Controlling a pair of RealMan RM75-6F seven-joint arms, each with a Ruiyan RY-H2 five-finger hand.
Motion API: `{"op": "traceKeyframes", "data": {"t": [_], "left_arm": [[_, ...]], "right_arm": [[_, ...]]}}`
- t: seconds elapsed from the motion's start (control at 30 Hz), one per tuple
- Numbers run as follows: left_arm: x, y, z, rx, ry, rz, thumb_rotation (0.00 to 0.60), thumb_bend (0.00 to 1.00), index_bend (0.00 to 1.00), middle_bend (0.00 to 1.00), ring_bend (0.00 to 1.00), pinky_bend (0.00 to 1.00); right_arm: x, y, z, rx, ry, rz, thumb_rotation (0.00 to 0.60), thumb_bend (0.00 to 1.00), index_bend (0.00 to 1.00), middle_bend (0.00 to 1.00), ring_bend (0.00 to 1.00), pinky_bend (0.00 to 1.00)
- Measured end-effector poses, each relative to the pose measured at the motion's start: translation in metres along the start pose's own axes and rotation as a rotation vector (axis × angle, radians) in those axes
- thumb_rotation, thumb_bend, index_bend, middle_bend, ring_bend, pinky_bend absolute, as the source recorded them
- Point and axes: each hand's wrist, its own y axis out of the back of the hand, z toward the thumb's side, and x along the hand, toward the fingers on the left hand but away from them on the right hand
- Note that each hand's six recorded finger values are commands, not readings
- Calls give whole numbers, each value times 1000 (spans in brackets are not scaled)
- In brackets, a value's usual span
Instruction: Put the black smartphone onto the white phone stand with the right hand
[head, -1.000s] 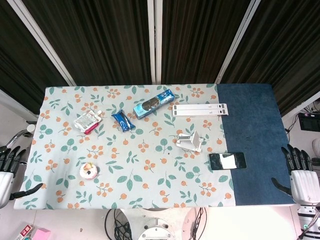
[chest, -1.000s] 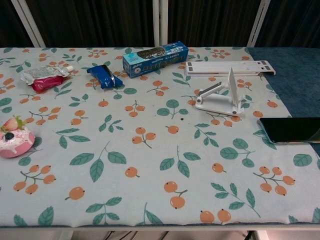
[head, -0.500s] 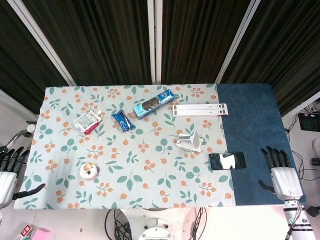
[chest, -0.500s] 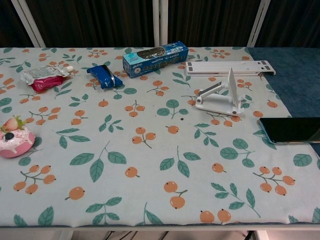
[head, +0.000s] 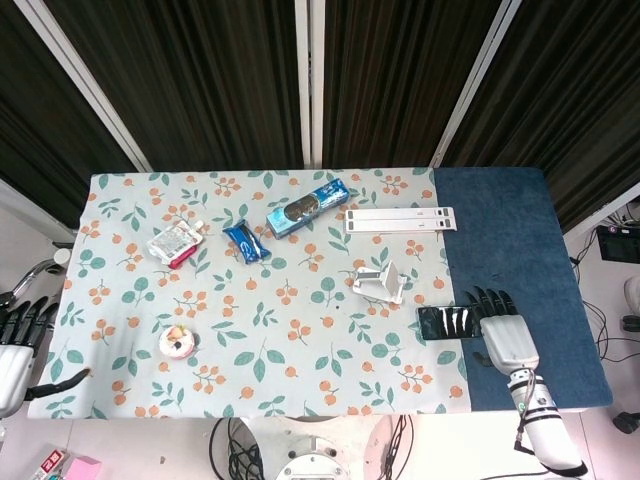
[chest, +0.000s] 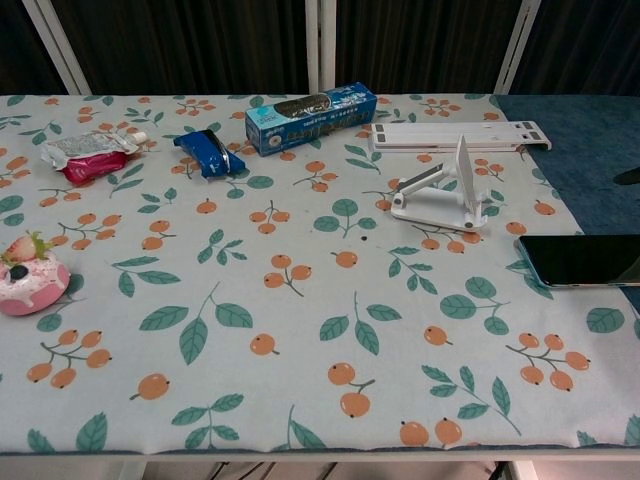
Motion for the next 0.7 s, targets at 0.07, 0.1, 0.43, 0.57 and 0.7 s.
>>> {"op": "traceKeyframes", "data": {"t": [0.07, 0.1, 0.43, 0.57, 0.7], "left_arm": [[0, -1, -2, -4, 7, -5, 158, 9, 51, 41, 1, 123], [0, -1, -3, -4, 9, -6, 157, 9, 51, 41, 1, 124], [2, -4, -4, -4, 7, -12, 156, 9, 52, 42, 1, 123], [3, -3, -3, -1, 2, -10, 160, 9, 52, 41, 1, 123], [3, -3, -2, 2, 3, -14, 157, 9, 51, 41, 1, 123]], "right_arm": [[-7, -1, 3, 2, -2, 19, 600, 50, 0, 0, 0, 0], [-11, -2, 5, 1, -3, 31, 600, 50, 0, 0, 0, 0], [-36, -6, 20, -13, 9, 134, 600, 52, 0, 0, 0, 0], [-44, -6, 29, -26, 32, 165, 600, 56, 12, 0, 0, 0], [-48, -5, 36, -28, 54, 177, 600, 63, 65, 0, 0, 0]]}}
